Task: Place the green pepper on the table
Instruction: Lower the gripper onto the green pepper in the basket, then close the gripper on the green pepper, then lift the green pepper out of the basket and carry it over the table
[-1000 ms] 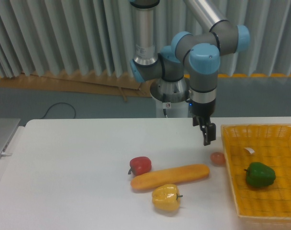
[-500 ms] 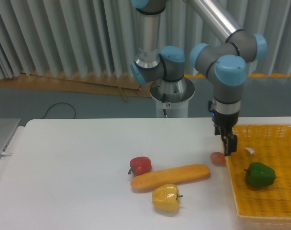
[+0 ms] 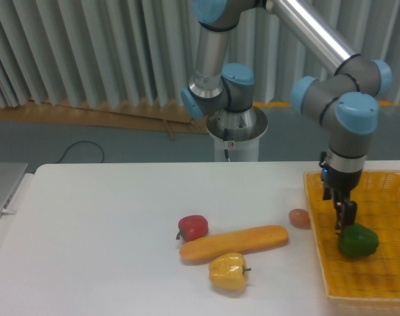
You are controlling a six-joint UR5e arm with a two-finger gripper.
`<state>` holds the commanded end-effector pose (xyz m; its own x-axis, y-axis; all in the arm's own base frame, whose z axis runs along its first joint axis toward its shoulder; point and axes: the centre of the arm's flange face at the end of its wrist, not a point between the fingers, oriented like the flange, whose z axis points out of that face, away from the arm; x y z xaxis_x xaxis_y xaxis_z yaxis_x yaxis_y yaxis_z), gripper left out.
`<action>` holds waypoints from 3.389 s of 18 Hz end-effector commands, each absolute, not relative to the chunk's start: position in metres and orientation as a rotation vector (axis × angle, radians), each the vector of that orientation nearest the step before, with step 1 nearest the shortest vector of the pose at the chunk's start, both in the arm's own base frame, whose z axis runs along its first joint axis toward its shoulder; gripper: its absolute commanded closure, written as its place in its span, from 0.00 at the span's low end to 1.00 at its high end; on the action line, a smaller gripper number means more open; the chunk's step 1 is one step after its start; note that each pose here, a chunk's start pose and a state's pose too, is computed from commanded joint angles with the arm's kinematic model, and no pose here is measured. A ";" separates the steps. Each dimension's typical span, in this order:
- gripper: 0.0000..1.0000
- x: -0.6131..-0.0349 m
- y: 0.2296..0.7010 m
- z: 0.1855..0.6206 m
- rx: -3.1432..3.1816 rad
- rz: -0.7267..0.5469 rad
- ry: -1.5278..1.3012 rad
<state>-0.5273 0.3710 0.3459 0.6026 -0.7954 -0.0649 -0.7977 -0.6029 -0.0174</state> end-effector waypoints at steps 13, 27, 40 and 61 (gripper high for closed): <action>0.00 -0.560 0.369 0.309 -2.777 0.100 1.519; 0.00 -0.560 0.387 0.276 -2.767 0.090 1.560; 0.38 -0.565 0.377 0.279 -2.782 0.089 1.587; 0.57 -0.464 0.428 0.368 -2.920 0.039 1.275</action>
<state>-0.4642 0.4280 0.3683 0.6796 -0.7336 -0.0044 -0.7325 -0.6788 0.0508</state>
